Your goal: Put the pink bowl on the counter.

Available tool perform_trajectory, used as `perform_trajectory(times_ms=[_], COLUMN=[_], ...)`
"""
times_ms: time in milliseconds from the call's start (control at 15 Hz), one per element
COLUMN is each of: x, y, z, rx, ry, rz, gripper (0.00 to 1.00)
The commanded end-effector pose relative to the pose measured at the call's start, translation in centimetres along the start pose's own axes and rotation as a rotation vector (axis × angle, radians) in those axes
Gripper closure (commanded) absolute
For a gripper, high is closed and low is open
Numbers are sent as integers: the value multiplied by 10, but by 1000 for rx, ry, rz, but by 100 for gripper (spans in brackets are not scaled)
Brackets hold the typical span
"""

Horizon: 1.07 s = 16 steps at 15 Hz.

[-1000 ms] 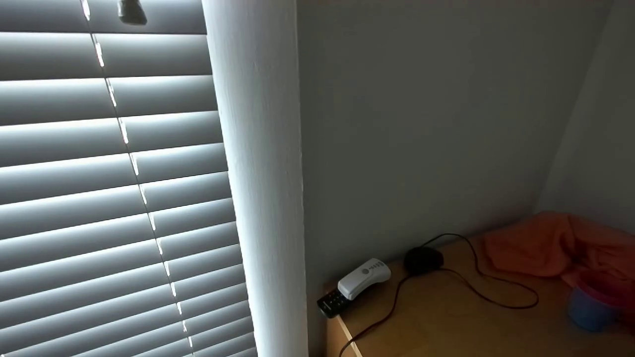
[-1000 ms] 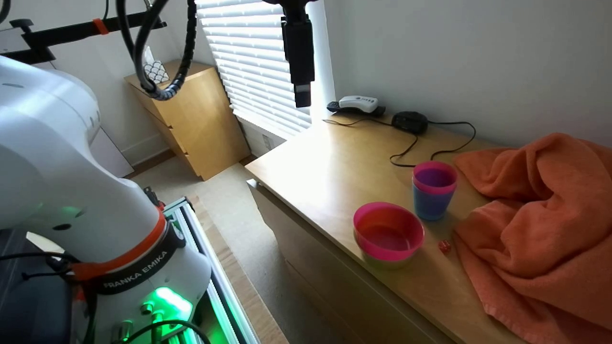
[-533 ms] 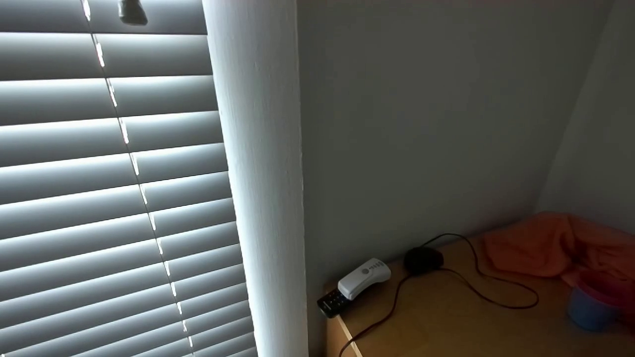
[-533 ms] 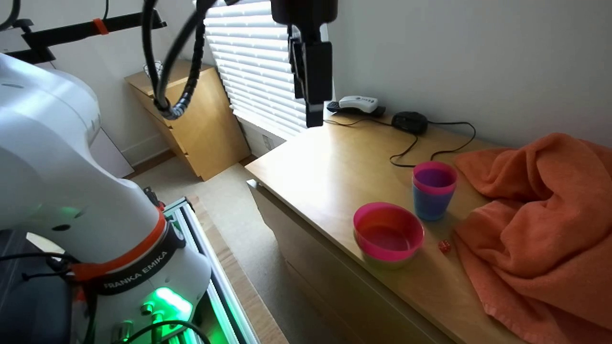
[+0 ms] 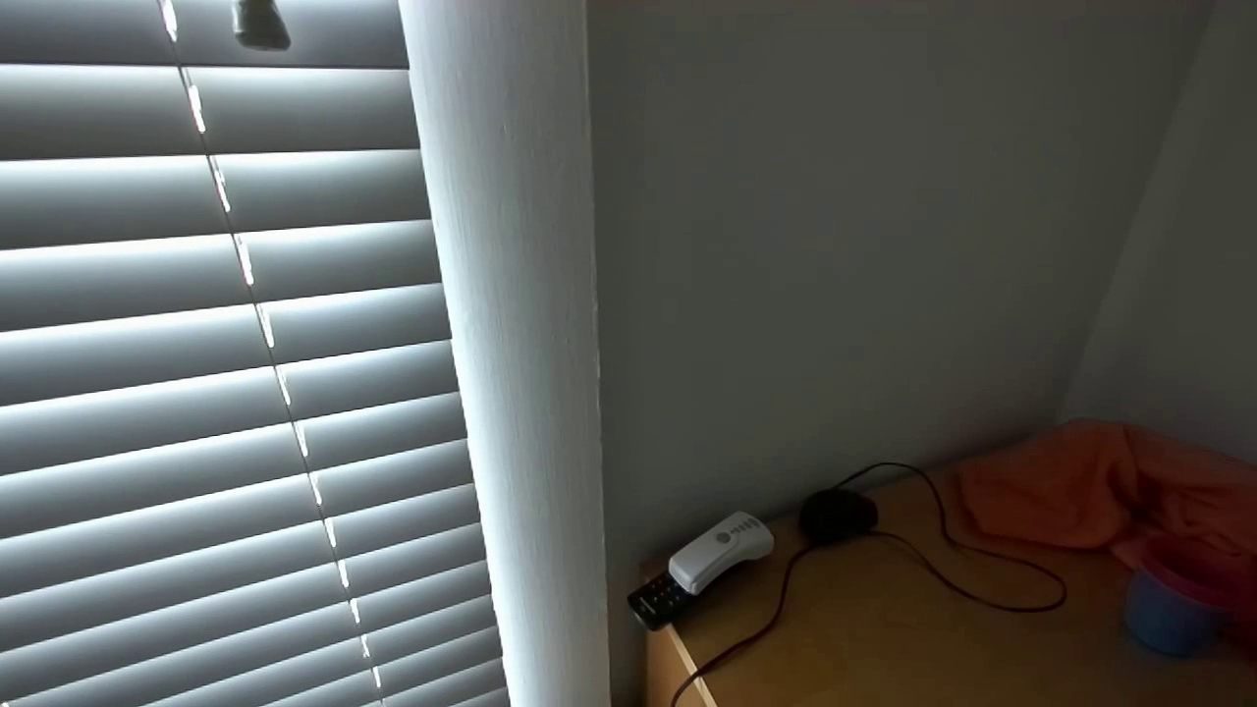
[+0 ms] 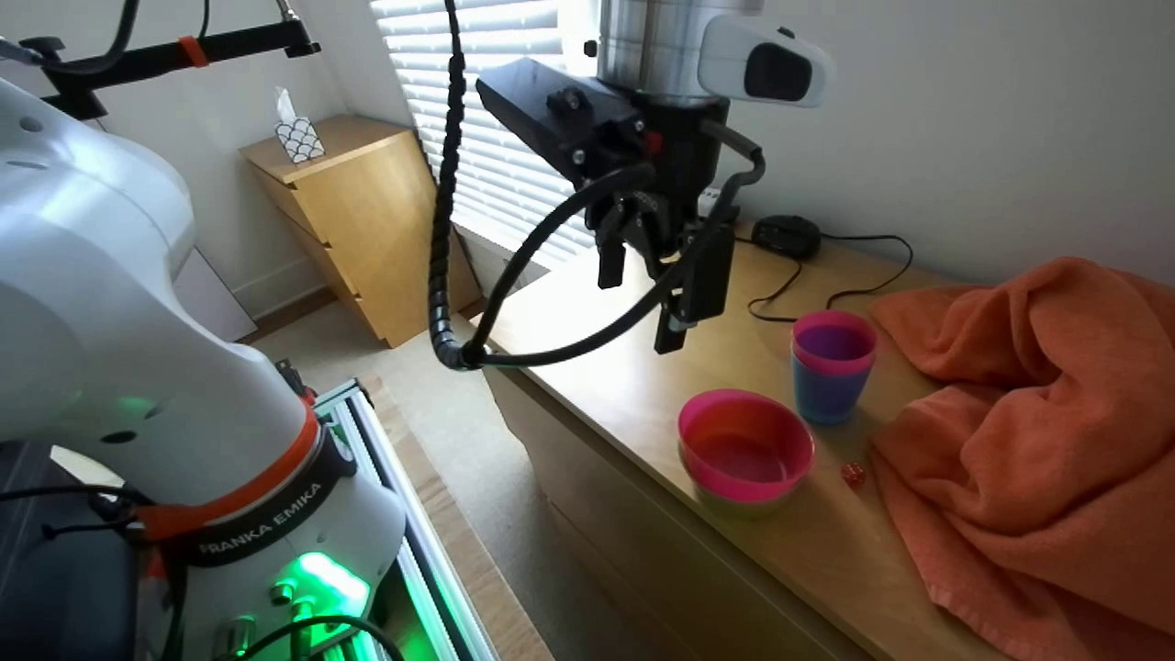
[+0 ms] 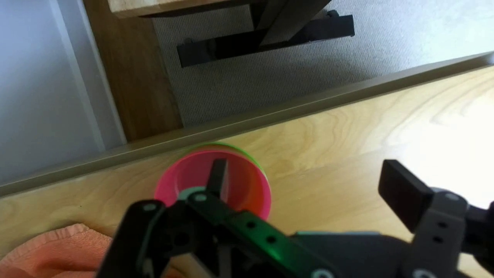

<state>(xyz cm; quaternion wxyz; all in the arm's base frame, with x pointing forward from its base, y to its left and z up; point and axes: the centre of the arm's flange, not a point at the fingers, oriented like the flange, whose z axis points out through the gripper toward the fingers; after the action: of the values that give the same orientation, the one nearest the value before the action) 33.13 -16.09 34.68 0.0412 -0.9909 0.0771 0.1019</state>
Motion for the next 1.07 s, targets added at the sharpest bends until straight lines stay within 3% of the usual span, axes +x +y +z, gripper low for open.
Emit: perform_trajectory(times_ms=[0,333,1000], x=[1,26,71], y=[0,12,32], z=[1,35,91], rx=[0,53,113], ry=[-3,-47,-43], rz=[-2,-22,-151], gripper=[0,0,0])
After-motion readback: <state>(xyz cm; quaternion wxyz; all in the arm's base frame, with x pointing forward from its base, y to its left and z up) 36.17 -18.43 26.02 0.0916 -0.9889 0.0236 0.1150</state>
